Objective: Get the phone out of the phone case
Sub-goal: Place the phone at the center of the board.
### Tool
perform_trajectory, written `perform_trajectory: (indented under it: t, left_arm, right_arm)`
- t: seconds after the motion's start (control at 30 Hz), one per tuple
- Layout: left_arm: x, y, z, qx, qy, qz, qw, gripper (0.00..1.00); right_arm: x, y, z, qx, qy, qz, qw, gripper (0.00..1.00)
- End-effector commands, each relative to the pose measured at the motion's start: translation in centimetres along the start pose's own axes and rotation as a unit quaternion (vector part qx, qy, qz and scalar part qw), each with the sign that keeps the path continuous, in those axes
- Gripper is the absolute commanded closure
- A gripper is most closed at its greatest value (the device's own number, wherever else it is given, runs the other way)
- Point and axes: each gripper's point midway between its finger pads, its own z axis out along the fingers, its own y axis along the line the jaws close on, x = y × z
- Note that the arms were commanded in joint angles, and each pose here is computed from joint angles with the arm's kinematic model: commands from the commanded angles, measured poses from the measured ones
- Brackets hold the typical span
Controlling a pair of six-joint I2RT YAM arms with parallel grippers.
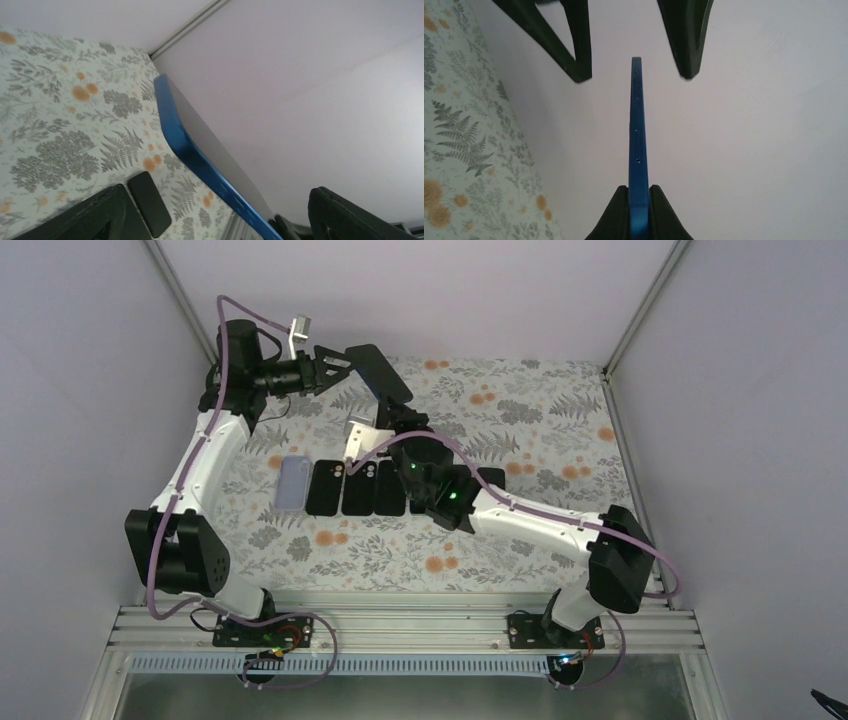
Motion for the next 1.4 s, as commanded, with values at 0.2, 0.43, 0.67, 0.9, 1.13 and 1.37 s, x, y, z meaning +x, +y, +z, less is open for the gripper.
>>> perform_trajectory:
  t: [0.2,0.43,0.67,0.9,1.13,1.37]
  left_arm:
    - [0.2,-1.2,0.7,0.033,0.009,-0.009,0.999,0.27]
    - [0.7,-0.9,0.8,0.040,0.014,-0.023,0.999,0.58]
    - [0.5,-0.8,0.9,0.041,0.014,-0.025,0.999,0.77]
    - [0.7,-0.6,0.9,0.040,0.014,-0.029,0.999,0.88]
    - [0.3,-0.8,0.7,0.044,0.012,-0.017,0.999,0.98]
    - [-1.0,-0.5,-0.1,0.036,0.002,0.010,0.999,0.98]
  right_arm:
    - [-2.7,-3.5,-2.5,0.131,-0.031,-0.033,0.990,0.96]
    - [-3.2,-3.5,-3.5,0.170,-0.040,-0.068,0.982,0.96]
    - [-3.3,-2.7,-3.9,0.173,-0.045,-0.089,0.980,0.96]
    - [-3.4,-2.3,-4.0,0.175,-0.048,-0.102,0.978,0.96]
    - [-3.3,-2.2,-4.1,0.166,-0.045,-0.095,0.981,0.69]
    - [-2.5,-1.5,-4.2,0.127,-0.040,-0.073,0.988,0.31]
